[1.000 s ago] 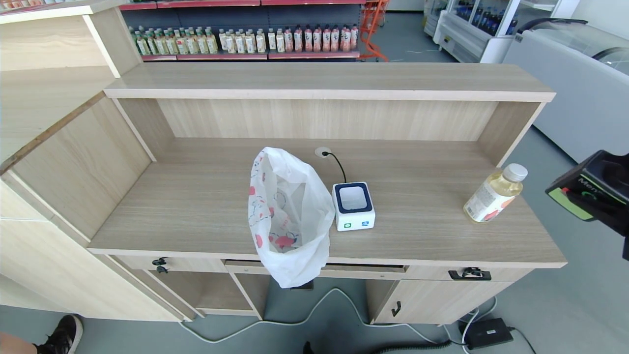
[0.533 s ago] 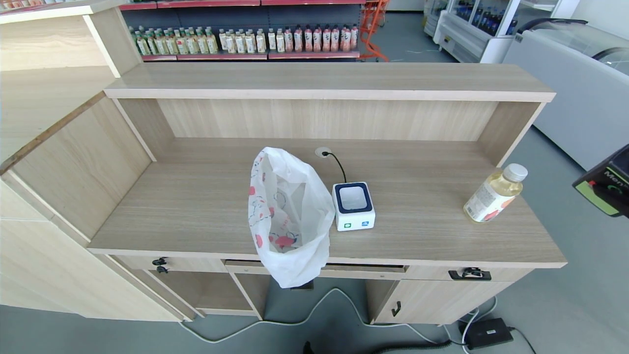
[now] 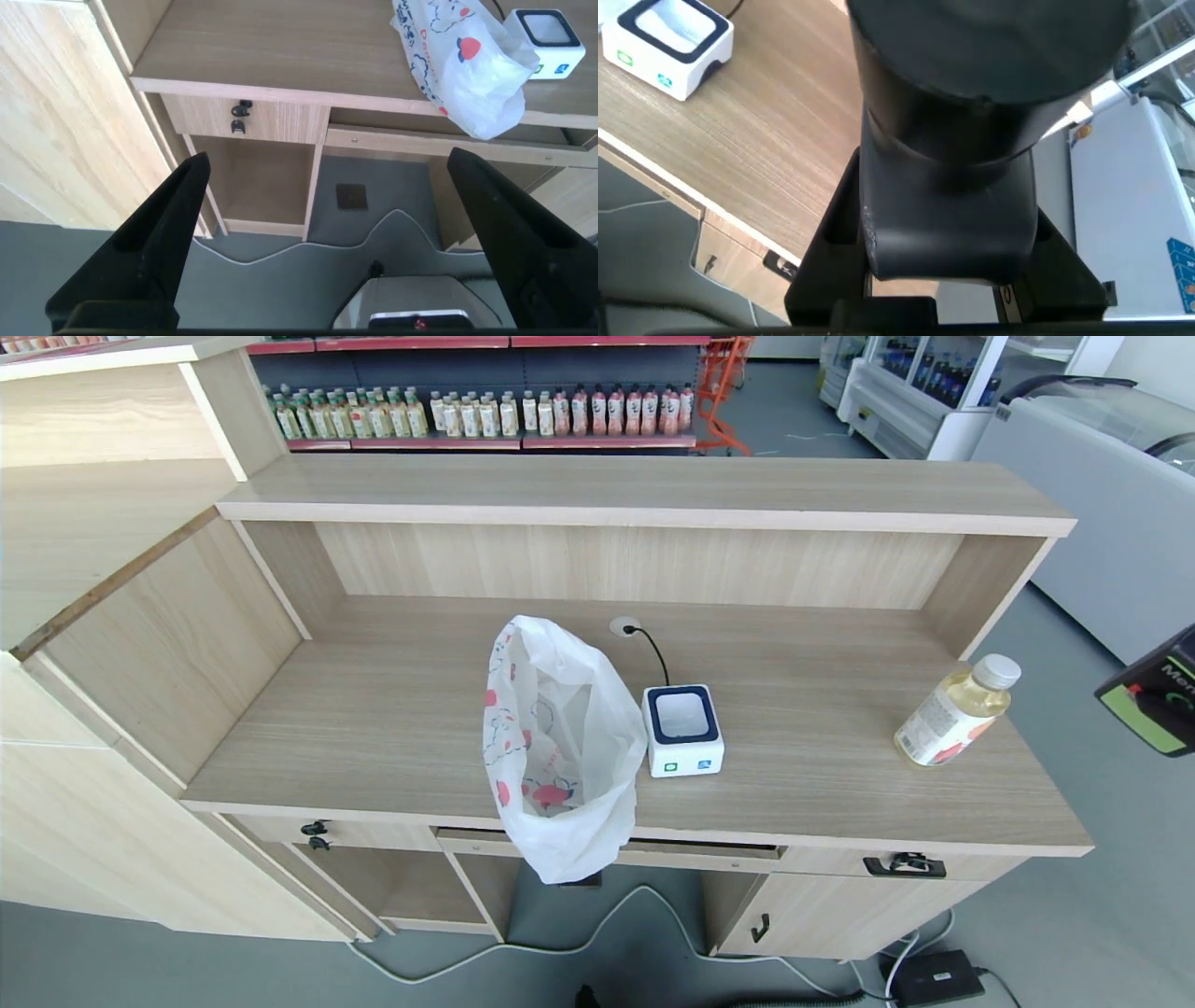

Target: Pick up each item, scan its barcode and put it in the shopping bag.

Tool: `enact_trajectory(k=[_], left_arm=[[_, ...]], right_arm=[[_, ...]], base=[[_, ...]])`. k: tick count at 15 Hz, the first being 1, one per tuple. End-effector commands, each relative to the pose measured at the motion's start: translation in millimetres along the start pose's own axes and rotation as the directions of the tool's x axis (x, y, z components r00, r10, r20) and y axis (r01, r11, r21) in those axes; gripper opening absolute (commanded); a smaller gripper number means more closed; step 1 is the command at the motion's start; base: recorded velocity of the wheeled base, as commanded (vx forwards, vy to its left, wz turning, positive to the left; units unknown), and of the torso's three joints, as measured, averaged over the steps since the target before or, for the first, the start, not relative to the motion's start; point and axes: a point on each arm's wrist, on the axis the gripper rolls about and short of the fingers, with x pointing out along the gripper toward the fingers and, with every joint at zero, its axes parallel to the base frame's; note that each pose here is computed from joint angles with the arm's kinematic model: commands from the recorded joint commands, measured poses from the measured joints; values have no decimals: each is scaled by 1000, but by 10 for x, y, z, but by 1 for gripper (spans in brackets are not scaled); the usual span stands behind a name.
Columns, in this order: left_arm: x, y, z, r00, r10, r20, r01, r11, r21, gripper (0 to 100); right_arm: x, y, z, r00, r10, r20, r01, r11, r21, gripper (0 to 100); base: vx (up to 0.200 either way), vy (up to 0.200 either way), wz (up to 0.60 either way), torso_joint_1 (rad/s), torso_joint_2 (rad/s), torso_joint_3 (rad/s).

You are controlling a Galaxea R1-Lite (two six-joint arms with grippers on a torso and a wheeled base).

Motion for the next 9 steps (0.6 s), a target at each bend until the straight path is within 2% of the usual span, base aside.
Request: enact_trajectory(k=[1, 2, 3, 5, 7, 8, 9], left_arm=[[0, 0, 0, 1000, 1, 0, -1, 1000, -1, 100], [0, 0, 0, 1000, 1, 0, -1, 1000, -1, 100], [0, 0, 0, 1000, 1, 0, -1, 1000, -1, 100], [0, 0, 0, 1000, 1, 0, -1, 1000, -1, 100], [0, 0, 0, 1000, 1, 0, -1, 1000, -1, 100], [0, 0, 0, 1000, 1, 0, -1, 1000, -1, 100], [0, 0, 0, 1000, 1, 0, -1, 1000, -1, 100]], right_arm=[[30, 26, -4, 1000, 22, 4, -22, 1000, 13, 0], [39, 37, 3, 1000, 30, 9, -30, 999, 30, 0], [61, 65, 1, 998, 55, 11, -56, 994, 99, 0], [236, 123, -28, 991, 131, 16, -130, 947, 292, 0], [523, 147, -24, 978, 207, 39, -198, 841, 503, 0], [704, 208, 7, 963, 262, 64, -239, 722, 649, 0], [871, 264, 18, 953, 288, 91, -257, 612, 748, 0]], base=[[0, 0, 600, 2, -7, 7], [0, 0, 600, 2, 2, -2], [0, 0, 0, 0, 0, 0], [0, 0, 0, 0, 0, 0], [0, 0, 0, 0, 0, 0], [0, 0, 0, 0, 0, 0], [0, 0, 0, 0, 0, 0]])
